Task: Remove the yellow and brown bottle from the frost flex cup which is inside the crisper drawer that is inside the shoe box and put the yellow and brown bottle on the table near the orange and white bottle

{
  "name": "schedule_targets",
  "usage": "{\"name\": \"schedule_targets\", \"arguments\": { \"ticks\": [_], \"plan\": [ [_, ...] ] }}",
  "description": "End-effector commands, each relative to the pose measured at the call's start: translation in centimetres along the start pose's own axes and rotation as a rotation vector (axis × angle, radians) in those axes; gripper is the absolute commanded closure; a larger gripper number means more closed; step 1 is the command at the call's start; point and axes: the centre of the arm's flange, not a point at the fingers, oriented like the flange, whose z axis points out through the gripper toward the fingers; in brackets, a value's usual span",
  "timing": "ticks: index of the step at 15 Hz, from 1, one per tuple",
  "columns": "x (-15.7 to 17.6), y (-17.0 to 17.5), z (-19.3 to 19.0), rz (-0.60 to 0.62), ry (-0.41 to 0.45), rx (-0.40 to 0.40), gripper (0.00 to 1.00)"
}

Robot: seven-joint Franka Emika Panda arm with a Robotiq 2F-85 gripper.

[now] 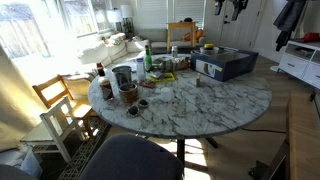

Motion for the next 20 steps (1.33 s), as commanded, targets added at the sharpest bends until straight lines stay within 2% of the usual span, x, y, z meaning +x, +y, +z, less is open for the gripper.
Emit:
{"name": "schedule_targets", "arguments": {
  "ticks": [1, 5, 10, 16, 20],
  "plan": [
    [3.5, 3.5, -0.5, 0.116, 0.087, -0.022, 0.00],
    [6.3, 6.2, 0.1, 0.209, 0.122, -0.027, 0.00],
    [10.6, 9.2, 1.4, 0.335, 0.157, -0.080, 0.00],
    [14.5, 10.8, 4.5, 0.436, 0.154, -0.128, 0.00],
    [16.8, 11.8, 5.9, 0.486, 0.161, -0.134, 0.00]
  ]
}}
